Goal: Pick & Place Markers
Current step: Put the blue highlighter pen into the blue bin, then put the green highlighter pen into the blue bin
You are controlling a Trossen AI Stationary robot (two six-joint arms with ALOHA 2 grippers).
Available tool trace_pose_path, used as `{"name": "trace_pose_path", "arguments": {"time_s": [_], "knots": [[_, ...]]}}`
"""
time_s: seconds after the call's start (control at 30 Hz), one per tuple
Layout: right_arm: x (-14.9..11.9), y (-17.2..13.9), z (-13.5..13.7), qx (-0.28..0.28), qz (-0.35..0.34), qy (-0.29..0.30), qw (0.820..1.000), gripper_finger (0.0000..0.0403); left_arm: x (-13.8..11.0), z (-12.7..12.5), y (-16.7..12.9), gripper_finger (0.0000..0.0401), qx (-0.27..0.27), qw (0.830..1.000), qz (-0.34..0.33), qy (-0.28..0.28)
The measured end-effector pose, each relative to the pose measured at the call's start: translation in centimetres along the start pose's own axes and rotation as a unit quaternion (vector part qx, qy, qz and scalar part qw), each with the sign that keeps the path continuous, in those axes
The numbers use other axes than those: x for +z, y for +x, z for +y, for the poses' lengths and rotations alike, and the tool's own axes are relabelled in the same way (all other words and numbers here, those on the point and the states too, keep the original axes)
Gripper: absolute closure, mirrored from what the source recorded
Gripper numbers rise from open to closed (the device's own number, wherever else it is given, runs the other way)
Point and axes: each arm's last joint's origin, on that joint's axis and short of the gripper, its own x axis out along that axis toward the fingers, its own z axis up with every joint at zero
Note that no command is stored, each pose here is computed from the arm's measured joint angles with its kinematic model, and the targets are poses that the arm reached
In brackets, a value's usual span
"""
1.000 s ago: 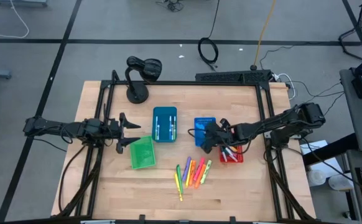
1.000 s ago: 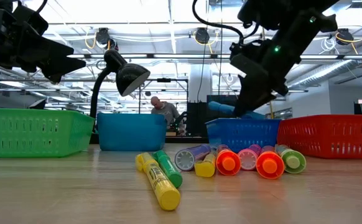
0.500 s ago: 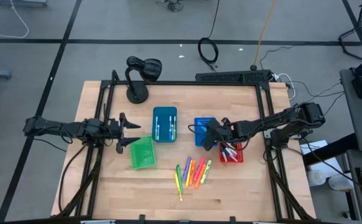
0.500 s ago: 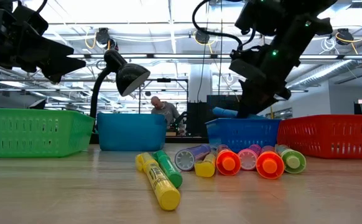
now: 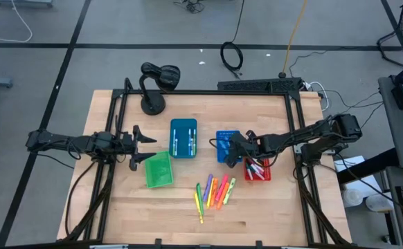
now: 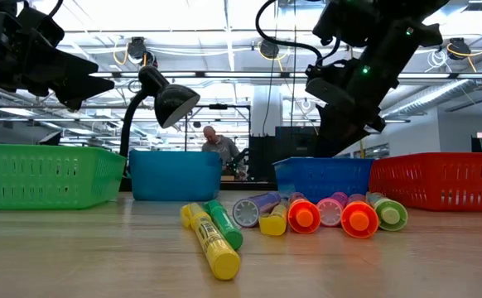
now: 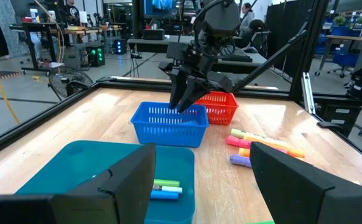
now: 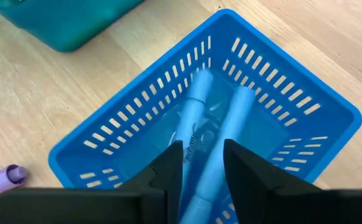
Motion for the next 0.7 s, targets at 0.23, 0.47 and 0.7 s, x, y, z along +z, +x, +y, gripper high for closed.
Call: {"name": "trace_pose_path", "arguments": {"time_s": [0.23, 0.47, 0.7], "knots": [[0.0, 0.0, 0.0, 0.000, -0.001, -0.011, 1.000, 0.0294, 0.0, 0.0, 0.0, 0.0134, 0.000, 1.000, 0.000, 0.000], [0.4, -0.1, 0.7, 0.031, -0.024, -0.049, 0.998, 0.0294, 0.0, 0.0, 0.0, 0.0134, 0.000, 1.000, 0.000, 0.000], [0.5, -1.0, 2.9, 0.121, -0.068, -0.108, 0.984, 0.0294, 0.0, 0.0, 0.0, 0.0134, 0.000, 1.000, 0.000, 0.000]]}}
